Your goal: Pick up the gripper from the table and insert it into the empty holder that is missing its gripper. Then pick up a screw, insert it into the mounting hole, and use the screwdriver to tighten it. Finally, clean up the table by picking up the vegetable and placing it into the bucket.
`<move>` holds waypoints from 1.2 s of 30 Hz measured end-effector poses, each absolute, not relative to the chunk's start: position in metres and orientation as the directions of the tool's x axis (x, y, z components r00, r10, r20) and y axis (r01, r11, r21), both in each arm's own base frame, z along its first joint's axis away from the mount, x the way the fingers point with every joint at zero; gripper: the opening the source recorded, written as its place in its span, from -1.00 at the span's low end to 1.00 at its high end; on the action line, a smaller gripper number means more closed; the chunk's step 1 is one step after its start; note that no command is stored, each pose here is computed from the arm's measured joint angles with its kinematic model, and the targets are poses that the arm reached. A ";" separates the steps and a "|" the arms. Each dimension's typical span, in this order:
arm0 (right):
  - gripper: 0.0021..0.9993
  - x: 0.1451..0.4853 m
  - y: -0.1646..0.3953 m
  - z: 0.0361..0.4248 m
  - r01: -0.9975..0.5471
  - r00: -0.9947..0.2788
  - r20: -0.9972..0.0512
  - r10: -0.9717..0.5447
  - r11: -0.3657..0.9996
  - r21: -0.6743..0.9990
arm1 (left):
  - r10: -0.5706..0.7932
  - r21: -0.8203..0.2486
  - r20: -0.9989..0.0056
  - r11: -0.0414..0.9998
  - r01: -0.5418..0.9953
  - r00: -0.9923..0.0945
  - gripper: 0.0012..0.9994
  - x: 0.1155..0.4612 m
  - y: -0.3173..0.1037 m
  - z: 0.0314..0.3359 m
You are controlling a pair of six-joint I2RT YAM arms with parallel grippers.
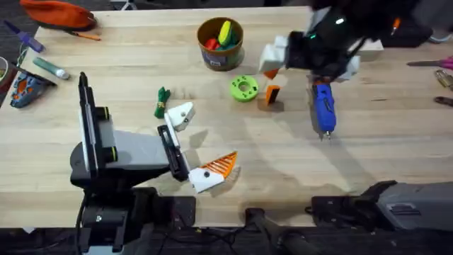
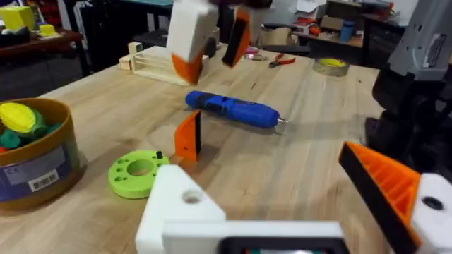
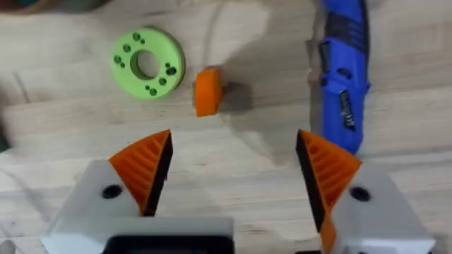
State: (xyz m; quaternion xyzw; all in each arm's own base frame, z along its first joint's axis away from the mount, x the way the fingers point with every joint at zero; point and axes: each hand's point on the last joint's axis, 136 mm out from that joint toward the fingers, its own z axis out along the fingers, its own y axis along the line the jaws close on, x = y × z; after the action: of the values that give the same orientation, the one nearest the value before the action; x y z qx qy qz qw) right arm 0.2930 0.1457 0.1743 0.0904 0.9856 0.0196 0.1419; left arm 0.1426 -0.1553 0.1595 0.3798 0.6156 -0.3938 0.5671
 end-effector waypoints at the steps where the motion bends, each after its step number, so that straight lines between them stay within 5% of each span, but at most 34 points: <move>1: 0.99 0.293 0.150 0.170 0.160 -0.948 -0.270 0.170 0.985 0.058 | 0.021 -0.054 -0.997 0.401 0.914 -0.068 0.97 0.143 -0.155 0.160; 11: 0.99 0.297 0.156 0.163 -0.017 -0.963 -0.270 -0.015 1.000 0.004 | 0.021 -0.054 -0.997 0.401 0.914 -0.068 0.97 0.143 -0.155 0.159; 25: 0.99 0.297 0.150 0.130 -0.010 -0.995 -0.102 -0.008 1.000 0.020 | 0.021 -0.054 -0.997 0.402 0.914 -0.068 0.97 0.143 -0.155 0.160; 36: 0.99 0.301 0.157 0.130 -0.044 -0.994 -0.103 -0.039 0.998 0.046 | 0.021 -0.054 -0.997 0.402 0.914 -0.068 0.97 0.143 -0.155 0.159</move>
State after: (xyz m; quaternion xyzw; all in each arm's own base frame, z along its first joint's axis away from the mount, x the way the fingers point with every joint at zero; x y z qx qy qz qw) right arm 0.3010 0.1568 0.1302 -0.0209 0.9982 0.0243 0.0511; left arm 0.1426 -0.1553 0.1595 0.3797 0.6157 -0.3937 0.5672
